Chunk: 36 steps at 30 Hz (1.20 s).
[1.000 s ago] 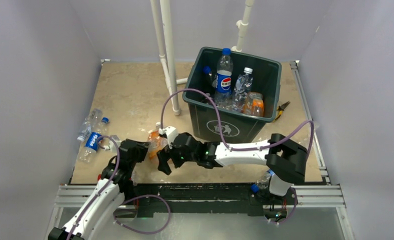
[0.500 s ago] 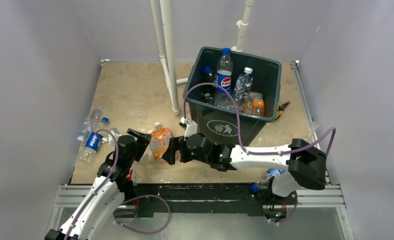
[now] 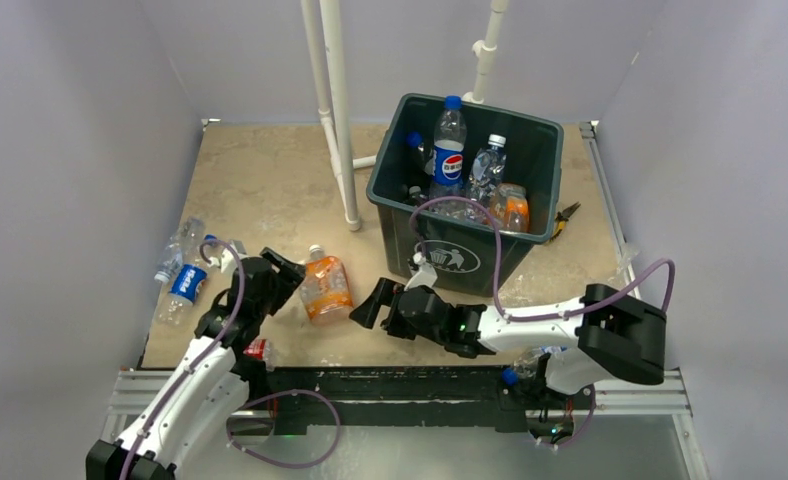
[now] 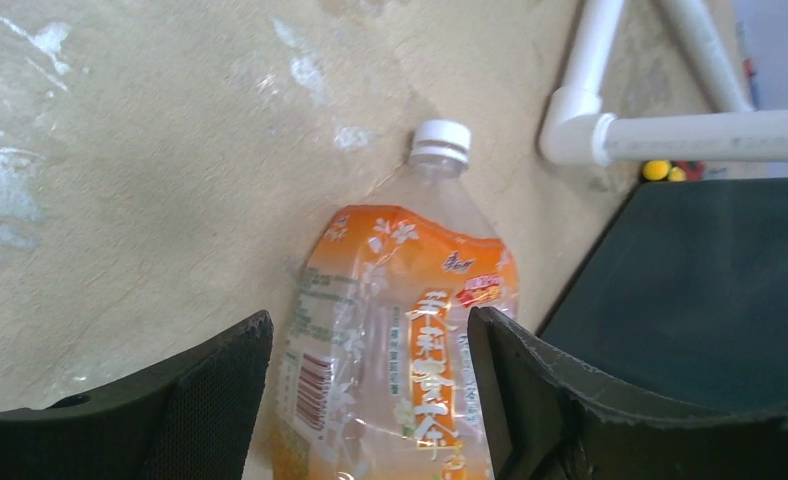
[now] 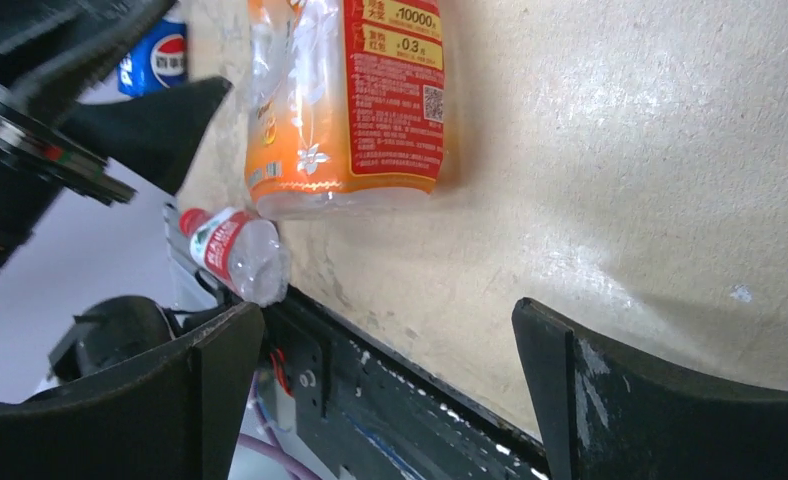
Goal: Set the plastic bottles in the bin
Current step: Pick up the plastic bottle at the center of the board.
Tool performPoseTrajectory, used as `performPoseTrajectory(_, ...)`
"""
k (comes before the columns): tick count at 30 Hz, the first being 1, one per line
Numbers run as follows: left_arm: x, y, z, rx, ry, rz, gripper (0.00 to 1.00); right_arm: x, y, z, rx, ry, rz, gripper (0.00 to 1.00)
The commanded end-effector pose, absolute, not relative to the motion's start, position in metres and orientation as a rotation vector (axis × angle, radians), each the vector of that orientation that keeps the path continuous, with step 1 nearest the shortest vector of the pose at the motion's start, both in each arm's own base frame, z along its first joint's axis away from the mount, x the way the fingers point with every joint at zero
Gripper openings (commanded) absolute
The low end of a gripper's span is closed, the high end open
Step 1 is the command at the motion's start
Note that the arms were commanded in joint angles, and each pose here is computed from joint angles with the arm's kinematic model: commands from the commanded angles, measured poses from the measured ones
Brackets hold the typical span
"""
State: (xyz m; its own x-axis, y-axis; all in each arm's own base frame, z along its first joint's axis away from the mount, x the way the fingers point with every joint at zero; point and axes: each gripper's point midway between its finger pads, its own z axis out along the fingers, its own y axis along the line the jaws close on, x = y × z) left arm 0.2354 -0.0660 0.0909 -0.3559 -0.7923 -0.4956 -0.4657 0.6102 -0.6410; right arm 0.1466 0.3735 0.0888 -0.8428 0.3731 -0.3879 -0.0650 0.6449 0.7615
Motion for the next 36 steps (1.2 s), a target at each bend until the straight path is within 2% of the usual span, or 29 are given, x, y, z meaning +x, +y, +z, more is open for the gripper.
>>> performPoseTrajectory(1, 0.228, -0.072, 0.077, -0.94, 2.095, -0.505, 0.7, 0.161, 0.379, 0.101, 0.517, 2.273, 1.256, 0.99)
performPoseTrajectory(7, 0.224, -0.086, 0.061, -0.921, 2.11, -0.608, 0.64, 0.16, 0.398, 0.083, 0.57, 2.308, 1.31, 0.99)
performPoseTrajectory(19, 0.2, -0.072, 0.014, -0.996, 2.198, -0.49, 0.45, 0.166, 0.407, 0.047, 0.729, 2.331, 1.379, 0.99)
performPoseTrajectory(26, 0.194, -0.068, 0.004, -1.005, 2.212, -0.458, 0.42, 0.17, 0.413, 0.064, 0.669, 2.244, 1.478, 0.99)
performPoseTrajectory(36, 0.192, -0.069, 0.003, -0.982, 2.222, -0.461, 0.4, 0.188, 0.428, 0.058, 0.682, 2.203, 1.538, 0.99)
